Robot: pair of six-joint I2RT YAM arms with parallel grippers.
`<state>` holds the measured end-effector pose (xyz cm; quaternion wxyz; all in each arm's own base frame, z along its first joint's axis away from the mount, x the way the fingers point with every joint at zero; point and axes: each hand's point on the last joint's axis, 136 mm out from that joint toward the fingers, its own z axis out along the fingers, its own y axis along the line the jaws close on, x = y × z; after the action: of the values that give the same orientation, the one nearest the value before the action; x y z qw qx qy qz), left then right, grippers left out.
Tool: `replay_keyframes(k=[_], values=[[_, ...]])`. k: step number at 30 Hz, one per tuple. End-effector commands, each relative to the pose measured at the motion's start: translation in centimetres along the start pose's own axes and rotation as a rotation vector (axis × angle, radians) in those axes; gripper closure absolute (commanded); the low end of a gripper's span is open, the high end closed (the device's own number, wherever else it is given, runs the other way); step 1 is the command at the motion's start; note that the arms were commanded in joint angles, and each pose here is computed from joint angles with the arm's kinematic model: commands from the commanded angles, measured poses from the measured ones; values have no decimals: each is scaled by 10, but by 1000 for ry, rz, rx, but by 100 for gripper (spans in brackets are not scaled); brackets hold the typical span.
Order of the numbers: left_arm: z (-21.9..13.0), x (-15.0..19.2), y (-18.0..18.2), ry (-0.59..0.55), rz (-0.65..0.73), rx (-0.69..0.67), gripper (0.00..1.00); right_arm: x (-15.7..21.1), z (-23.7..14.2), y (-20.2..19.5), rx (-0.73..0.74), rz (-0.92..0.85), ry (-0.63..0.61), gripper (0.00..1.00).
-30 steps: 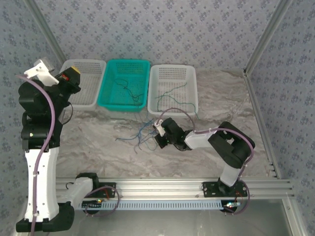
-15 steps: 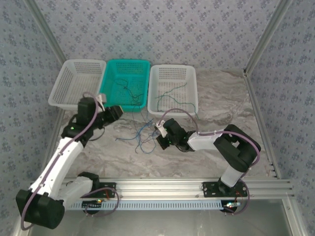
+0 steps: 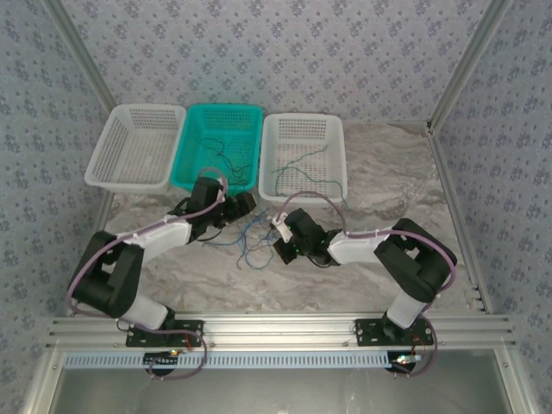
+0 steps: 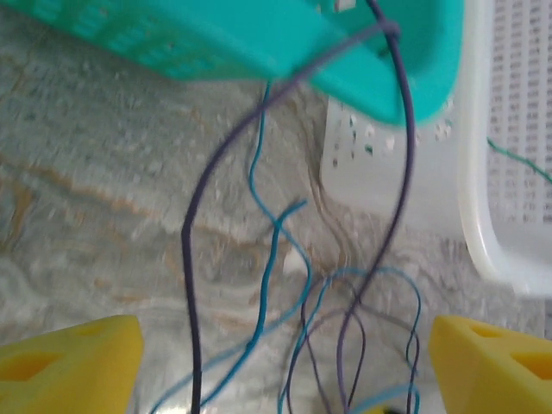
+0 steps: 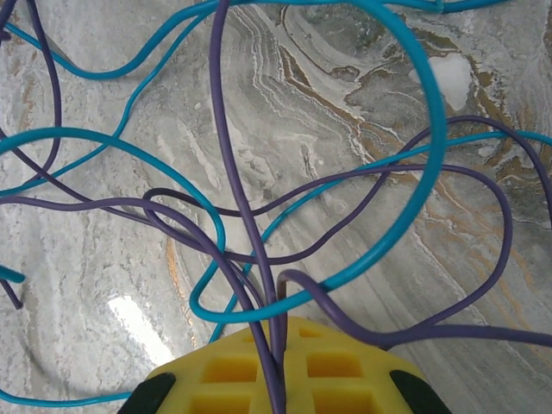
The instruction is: Untangle the cables
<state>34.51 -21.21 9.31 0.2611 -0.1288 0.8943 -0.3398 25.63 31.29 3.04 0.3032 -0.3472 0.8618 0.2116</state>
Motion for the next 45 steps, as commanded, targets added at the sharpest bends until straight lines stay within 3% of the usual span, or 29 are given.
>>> replay_keyframes(k=[1,3,8,10,12,20,31,39,45], values=[[5,-34,-29,-128,43,65,14,-9,-7,5,-8,2,-14,100],[11,-40,-33,-140,38,80,23,-10,-6,7,-10,0,-16,100],[22,-38,-39,-86,26,70,68,-8,-6,4,7,3,-11,100],[16,-37,-39,-104,38,67,87,-6,-6,1,24,8,-4,100],[2,-40,-44,-144,33,88,99,-3,-7,-2,44,12,2,99],[-83,-73,-110,-276,157,201,100,15,-1,-19,126,42,43,97],[-221,-156,-200,-539,324,277,100,23,5,-28,120,80,61,86],[-252,-202,-238,-662,442,288,100,22,3,-28,114,87,52,86],[-230,-252,-236,-732,483,207,100,22,-1,-28,118,95,51,86]])
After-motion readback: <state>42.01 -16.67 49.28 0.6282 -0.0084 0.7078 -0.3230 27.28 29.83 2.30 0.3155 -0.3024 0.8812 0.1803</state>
